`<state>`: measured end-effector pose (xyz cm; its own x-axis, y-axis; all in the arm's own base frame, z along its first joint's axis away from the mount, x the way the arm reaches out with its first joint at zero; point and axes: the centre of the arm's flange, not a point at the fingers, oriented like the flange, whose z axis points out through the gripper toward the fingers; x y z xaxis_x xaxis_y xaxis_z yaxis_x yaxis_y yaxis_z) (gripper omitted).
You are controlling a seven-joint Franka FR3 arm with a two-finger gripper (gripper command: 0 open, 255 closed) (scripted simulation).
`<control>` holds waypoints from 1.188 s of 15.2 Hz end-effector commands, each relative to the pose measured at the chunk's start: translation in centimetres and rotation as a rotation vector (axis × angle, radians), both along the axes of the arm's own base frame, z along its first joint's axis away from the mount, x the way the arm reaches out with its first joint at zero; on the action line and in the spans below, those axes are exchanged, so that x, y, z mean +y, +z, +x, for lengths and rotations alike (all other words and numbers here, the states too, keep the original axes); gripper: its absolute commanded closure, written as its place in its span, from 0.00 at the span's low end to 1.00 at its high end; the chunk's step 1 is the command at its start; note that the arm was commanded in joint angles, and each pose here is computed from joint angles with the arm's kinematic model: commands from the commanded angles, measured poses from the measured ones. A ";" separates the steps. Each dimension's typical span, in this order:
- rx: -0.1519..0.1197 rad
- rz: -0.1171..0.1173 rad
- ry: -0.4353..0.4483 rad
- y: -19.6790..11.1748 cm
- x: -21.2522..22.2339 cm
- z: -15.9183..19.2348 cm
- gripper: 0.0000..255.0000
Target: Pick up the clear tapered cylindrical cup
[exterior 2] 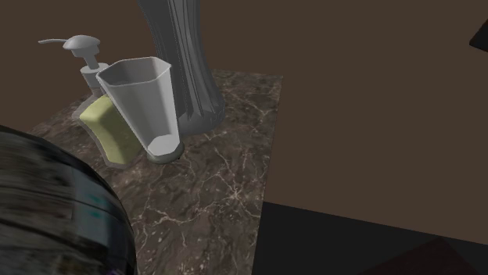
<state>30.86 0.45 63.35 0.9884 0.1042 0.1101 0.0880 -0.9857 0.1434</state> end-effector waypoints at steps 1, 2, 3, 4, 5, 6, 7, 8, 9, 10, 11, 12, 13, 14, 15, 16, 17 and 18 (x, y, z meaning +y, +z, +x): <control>0.000 0.000 0.000 0.0 0.0 0.0 0.00; 0.003 0.008 0.002 -0.3 0.9 0.8 0.00; 0.006 0.016 0.003 -0.6 1.8 1.6 0.00; 0.009 0.024 0.005 -0.8 2.7 2.5 0.00; 0.012 0.032 0.007 -1.1 3.6 3.3 0.00; 0.016 0.039 0.009 -1.4 4.5 4.1 0.00; 0.019 0.047 0.010 -1.6 5.4 4.9 0.00; 0.022 0.055 0.012 -1.9 6.3 5.7 0.00; 0.025 0.063 0.014 -2.1 7.3 6.5 0.00; 0.028 0.071 0.016 -2.4 8.2 7.3 0.00; 0.031 0.079 0.017 -2.6 9.1 8.2 0.00; 0.034 0.087 0.019 -2.8 10.0 9.0 0.00; 0.037 0.095 0.021 -3.1 11.0 9.8 0.00; 0.041 0.103 0.022 -3.3 11.9 10.6 0.00; 0.044 0.111 0.024 -3.5 12.9 11.3 0.00; 0.047 0.118 0.026 -3.7 13.8 12.1 0.00; 0.050 0.126 0.028 -3.9 14.7 12.9 0.00; 0.053 0.134 0.029 -4.1 15.7 13.7 0.00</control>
